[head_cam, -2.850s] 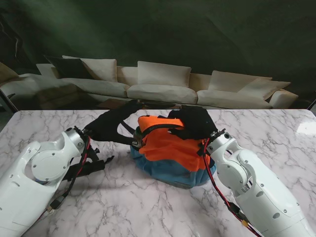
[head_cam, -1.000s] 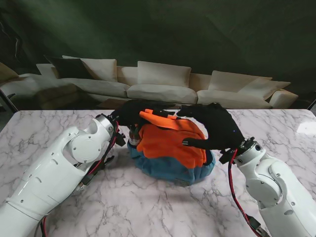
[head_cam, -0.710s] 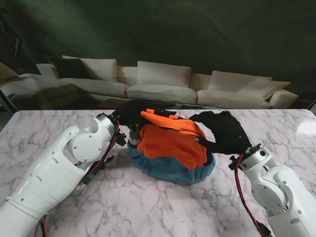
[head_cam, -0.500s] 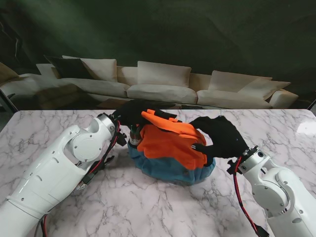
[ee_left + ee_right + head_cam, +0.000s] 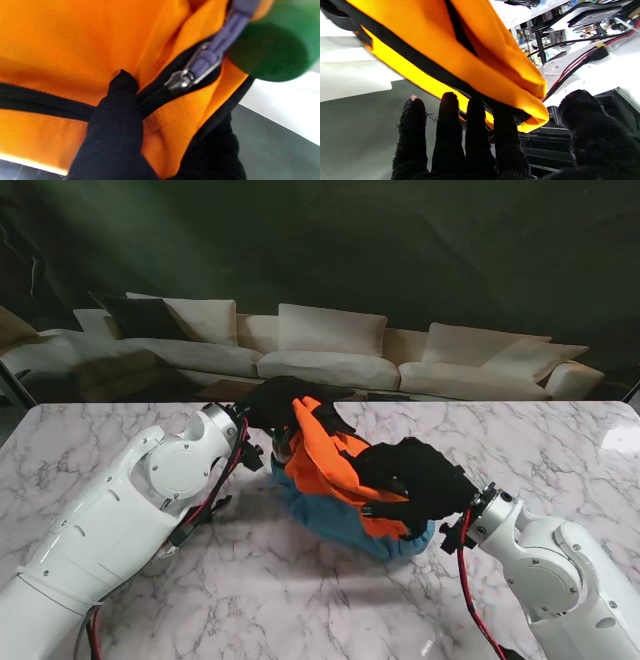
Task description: Put the umbrella and water cup into the side pockets of the backpack
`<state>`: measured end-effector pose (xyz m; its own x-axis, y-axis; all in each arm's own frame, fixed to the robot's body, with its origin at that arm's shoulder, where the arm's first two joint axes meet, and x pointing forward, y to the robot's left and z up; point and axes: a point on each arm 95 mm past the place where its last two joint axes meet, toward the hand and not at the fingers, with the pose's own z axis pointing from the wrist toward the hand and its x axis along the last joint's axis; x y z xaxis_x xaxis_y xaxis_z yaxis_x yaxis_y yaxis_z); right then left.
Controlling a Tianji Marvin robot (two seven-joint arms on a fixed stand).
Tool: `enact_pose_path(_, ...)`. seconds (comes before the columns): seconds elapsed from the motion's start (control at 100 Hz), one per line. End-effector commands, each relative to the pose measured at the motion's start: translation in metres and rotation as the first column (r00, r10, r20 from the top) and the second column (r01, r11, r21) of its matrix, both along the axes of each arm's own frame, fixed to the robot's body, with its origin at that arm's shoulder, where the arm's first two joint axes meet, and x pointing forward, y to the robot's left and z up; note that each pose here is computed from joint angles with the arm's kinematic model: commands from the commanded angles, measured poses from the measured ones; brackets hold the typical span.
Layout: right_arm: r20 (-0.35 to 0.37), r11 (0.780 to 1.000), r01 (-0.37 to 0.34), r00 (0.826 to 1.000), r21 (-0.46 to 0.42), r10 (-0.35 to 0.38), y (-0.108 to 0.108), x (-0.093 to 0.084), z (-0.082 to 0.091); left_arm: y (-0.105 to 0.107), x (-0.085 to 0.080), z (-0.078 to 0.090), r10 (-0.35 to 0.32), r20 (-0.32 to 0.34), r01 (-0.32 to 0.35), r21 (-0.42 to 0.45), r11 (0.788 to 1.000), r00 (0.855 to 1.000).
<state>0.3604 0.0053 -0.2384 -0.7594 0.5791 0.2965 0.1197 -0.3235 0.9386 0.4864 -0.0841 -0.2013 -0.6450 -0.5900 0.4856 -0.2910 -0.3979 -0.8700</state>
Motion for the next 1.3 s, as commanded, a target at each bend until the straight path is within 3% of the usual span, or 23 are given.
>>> enact_pose_path(0.0,0.012,0.999,-0.048,0.999,-0.002,0.048,0.011,-0.004,0.003,-0.011,0.0,0.023,-0.032,0.022,0.033,-0.043,0.999,0.999)
enact_pose_path(0.29,-0.035,0.984,-0.156,0.987,0.092,0.159,0.038,-0.008,0.01,-0.022,0.006,0.035,-0.072,-0.059,0.065,-0.114,0.991,0.996)
enact_pose_path(0.45,-0.054,0.982,-0.173,0.983,0.075,0.177,0.044,-0.008,0.005,-0.026,0.011,0.022,-0.061,-0.1,0.051,-0.104,0.993,0.993)
enact_pose_path(0.64,-0.038,0.991,-0.119,0.992,0.059,0.121,0.035,-0.007,-0.001,-0.025,0.011,0.001,-0.06,-0.146,0.051,-0.06,0.997,0.987)
enact_pose_path(0.77,0.069,0.992,-0.06,0.996,0.107,0.052,0.02,-0.007,0.007,-0.024,0.011,-0.003,-0.066,-0.158,0.059,-0.045,0.997,0.985)
enact_pose_path(0.9,0.168,0.988,-0.017,0.986,0.156,-0.01,0.002,-0.011,0.021,-0.023,0.012,-0.003,-0.076,-0.165,0.072,-0.033,0.997,0.983)
enact_pose_path(1.04,0.268,0.988,0.021,0.961,0.155,-0.062,-0.015,-0.013,0.034,-0.024,0.013,-0.003,-0.086,-0.171,0.083,-0.027,0.996,0.981)
enact_pose_path(1.29,0.403,0.997,0.072,0.912,0.018,-0.074,-0.025,-0.007,0.053,-0.026,0.013,-0.002,-0.102,-0.176,0.1,-0.019,0.995,0.979)
